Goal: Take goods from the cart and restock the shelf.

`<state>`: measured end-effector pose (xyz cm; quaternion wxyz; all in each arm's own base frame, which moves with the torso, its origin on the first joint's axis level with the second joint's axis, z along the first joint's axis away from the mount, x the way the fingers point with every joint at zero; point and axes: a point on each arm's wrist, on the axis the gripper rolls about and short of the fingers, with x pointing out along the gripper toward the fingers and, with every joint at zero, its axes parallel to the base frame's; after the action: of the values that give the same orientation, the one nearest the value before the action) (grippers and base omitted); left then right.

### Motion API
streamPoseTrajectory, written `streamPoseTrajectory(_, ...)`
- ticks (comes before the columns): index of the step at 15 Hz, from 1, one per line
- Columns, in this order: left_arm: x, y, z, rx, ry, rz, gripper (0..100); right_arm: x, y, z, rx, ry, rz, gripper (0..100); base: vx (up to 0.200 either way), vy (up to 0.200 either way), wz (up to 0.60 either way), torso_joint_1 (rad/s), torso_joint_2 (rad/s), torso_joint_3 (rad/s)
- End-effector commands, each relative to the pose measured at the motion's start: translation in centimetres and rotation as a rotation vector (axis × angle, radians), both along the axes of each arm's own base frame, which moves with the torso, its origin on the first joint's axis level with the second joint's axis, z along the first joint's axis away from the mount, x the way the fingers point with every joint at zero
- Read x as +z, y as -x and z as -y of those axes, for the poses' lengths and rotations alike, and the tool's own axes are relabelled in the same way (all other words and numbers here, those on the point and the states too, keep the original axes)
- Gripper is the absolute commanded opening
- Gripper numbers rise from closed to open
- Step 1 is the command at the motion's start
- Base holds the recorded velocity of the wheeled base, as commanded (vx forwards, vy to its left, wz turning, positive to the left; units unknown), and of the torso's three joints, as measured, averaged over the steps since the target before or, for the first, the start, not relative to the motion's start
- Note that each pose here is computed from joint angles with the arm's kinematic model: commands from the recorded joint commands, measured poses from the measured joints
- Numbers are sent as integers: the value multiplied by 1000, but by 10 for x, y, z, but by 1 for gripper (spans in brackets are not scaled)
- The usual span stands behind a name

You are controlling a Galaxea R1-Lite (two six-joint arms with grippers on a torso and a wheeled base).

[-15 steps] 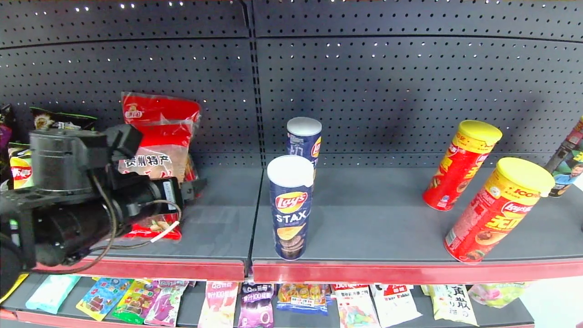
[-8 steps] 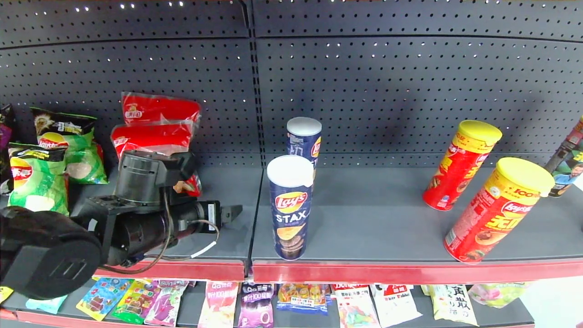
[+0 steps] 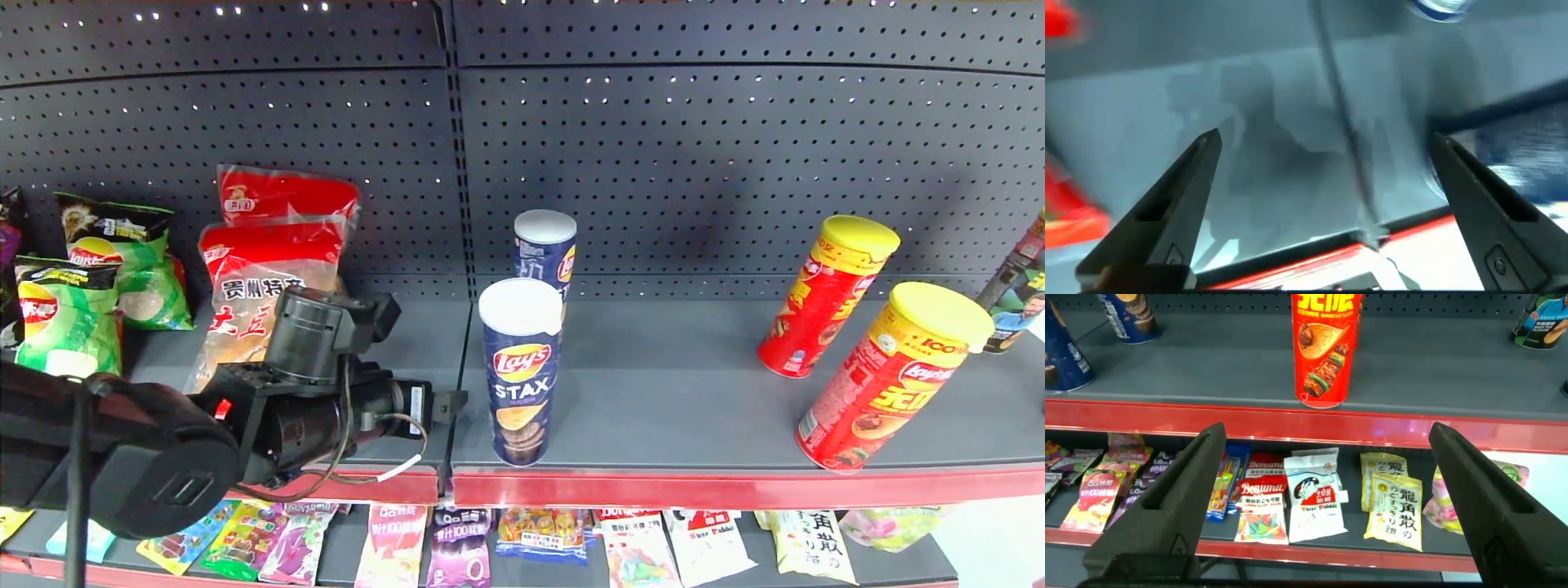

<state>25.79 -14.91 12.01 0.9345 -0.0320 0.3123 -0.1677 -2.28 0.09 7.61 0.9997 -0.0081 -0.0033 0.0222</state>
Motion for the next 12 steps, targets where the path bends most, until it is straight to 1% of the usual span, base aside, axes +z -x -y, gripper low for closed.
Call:
streamPoseTrajectory(1,-6,-3,7,-14,-8,-10,100,0,0,0,2,1,-2,100,0,0,0,0,0,0)
streamPoseTrajectory(3,-7,-4,9,-15,-12,-13,100,0,0,0,2,1,0,100,0,0,0,0,0,0)
streamPoseTrajectory(5,-9,-4,9,-28,-33,-11,100,0,0,0,0,1,0,100,0,0,0,0,0,0)
streamPoseTrajectory(9,-17,-5,13,-38,-52,-30,100,0,0,0,0,1,0,100,0,0,0,0,0,0)
streamPoseTrajectory(12,-20,-5,19,-55,-55,-35,100,0,0,0,0,1,-2,100,0,0,0,0,0,0)
